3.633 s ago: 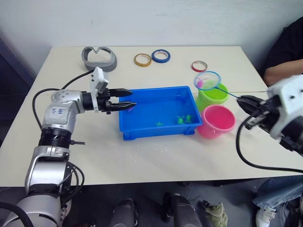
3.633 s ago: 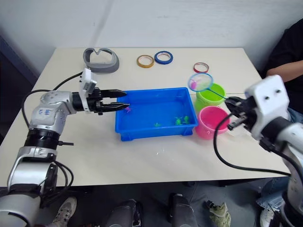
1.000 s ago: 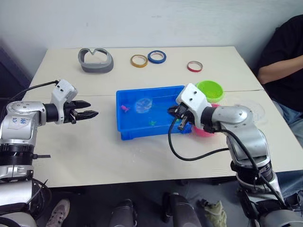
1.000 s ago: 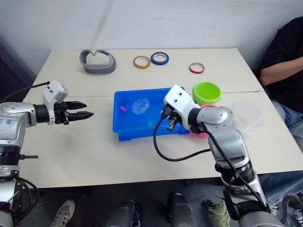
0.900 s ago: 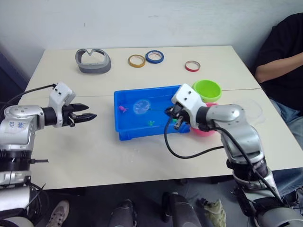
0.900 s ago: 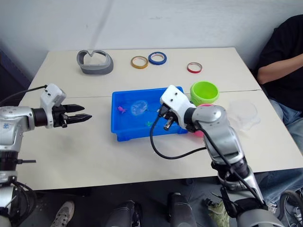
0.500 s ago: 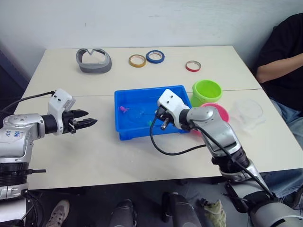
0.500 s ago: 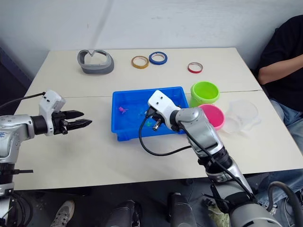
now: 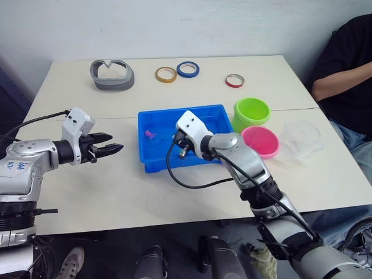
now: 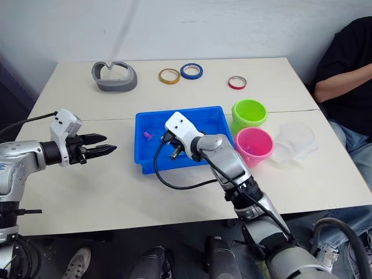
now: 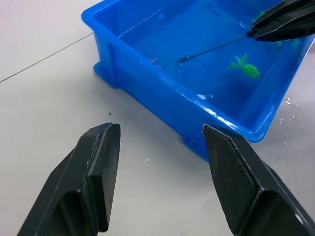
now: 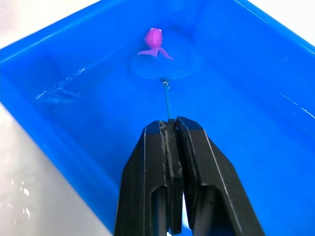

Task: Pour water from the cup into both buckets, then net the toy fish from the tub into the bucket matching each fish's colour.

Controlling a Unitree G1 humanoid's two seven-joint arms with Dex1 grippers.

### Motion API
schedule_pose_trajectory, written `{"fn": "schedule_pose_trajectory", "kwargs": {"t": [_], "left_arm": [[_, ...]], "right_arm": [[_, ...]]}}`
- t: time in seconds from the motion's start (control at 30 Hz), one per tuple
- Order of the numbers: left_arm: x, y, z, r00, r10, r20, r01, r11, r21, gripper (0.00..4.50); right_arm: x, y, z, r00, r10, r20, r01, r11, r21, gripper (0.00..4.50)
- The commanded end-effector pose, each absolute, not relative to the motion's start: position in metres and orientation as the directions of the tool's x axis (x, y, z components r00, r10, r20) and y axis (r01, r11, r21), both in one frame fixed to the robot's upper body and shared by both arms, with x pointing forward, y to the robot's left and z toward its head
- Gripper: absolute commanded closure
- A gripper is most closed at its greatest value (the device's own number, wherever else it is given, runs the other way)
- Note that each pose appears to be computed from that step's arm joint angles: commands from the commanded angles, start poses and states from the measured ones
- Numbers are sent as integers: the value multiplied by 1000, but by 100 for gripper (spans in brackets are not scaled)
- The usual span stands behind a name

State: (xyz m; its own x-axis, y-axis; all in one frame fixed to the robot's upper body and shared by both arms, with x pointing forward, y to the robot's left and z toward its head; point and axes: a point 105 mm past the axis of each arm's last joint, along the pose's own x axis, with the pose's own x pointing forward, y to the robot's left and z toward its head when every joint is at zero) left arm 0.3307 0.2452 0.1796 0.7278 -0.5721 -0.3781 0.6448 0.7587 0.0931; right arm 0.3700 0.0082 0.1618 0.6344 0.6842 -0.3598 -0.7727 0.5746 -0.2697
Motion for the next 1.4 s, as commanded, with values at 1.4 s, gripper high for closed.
{"fn": "schedule_pose_trajectory", "kwargs": {"t": [1.4], "left_arm": [[342, 165, 218, 354, -919, -174, 928, 322, 186, 153]], "right_arm": [[297, -171, 266, 873, 481, -78, -460, 763, -454, 450]]}}
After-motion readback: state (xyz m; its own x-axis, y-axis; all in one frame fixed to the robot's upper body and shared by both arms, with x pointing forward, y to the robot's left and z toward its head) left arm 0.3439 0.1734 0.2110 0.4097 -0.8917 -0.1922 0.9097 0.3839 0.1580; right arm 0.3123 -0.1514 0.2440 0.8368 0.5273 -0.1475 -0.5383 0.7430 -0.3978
